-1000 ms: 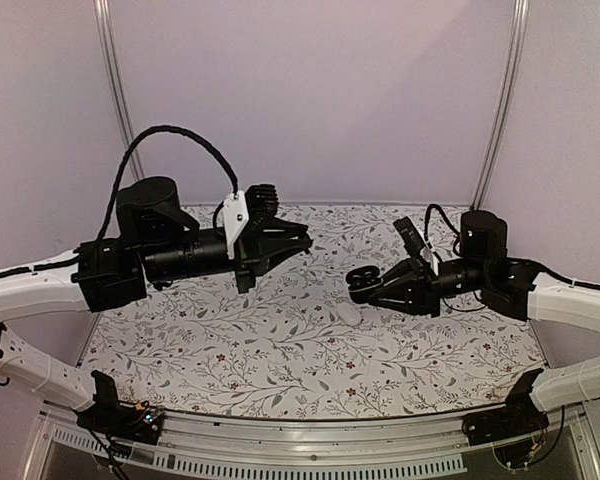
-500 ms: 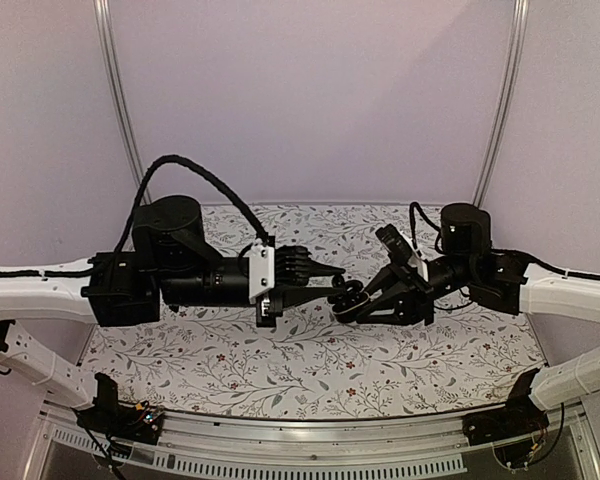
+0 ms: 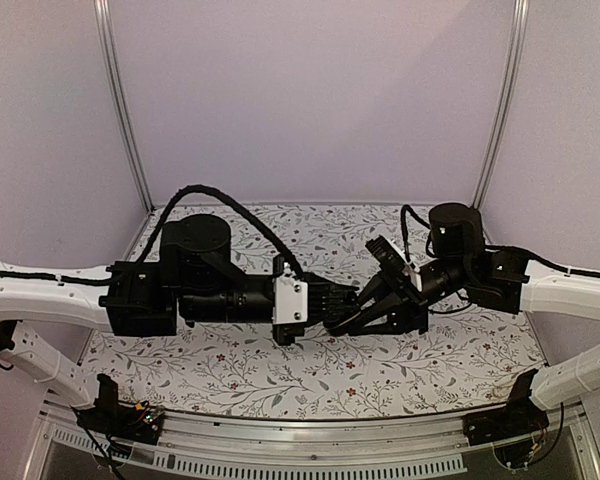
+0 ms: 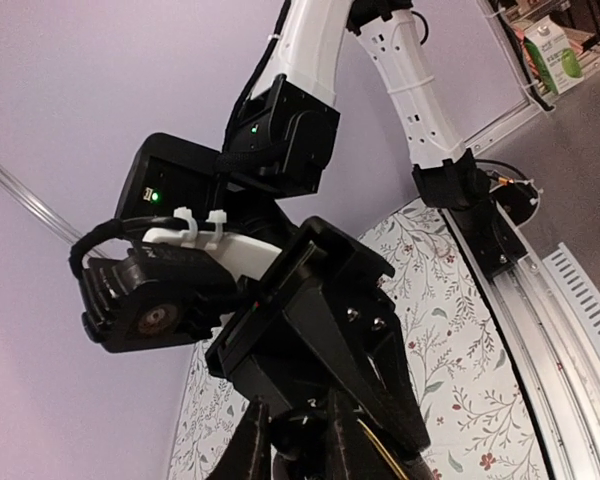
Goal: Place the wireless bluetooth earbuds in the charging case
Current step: Insert the right earbud into the right side groove of the charging case.
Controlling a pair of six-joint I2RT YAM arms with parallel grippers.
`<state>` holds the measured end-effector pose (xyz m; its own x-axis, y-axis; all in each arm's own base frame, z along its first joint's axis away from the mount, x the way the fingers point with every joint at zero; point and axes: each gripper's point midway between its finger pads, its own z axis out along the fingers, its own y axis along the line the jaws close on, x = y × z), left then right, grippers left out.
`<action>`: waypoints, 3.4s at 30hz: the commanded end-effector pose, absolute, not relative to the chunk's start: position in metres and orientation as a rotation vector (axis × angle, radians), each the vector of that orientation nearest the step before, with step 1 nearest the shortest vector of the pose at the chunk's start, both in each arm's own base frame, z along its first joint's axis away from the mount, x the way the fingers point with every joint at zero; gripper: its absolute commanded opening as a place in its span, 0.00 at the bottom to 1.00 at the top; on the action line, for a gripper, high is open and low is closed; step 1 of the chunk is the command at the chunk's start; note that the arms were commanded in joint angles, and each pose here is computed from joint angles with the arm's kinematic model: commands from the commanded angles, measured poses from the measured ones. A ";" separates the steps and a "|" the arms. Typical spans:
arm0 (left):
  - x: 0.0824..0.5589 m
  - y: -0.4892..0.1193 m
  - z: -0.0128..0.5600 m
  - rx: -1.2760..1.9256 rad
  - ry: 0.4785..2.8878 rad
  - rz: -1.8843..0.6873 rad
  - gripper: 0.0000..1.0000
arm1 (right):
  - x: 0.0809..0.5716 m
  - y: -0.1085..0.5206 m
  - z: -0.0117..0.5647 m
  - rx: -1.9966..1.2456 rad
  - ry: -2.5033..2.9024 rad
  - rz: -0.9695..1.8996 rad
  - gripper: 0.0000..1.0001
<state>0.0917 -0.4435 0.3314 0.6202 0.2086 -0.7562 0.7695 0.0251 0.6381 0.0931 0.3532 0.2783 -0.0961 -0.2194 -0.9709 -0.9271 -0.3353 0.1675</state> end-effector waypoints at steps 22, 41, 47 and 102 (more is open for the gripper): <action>0.101 -0.448 0.321 1.562 0.877 -0.343 0.14 | 0.096 0.357 0.282 -1.567 1.263 1.382 0.00; 0.102 -0.450 0.310 1.584 0.892 -0.302 0.15 | 0.096 0.354 0.288 -1.543 1.256 1.372 0.00; 0.098 -0.449 0.310 1.594 0.894 -0.324 0.19 | 0.096 0.354 0.288 -1.538 1.259 1.369 0.00; 0.120 -0.427 0.344 1.466 0.994 -0.385 0.37 | 0.132 0.360 0.270 -1.362 1.408 1.386 0.00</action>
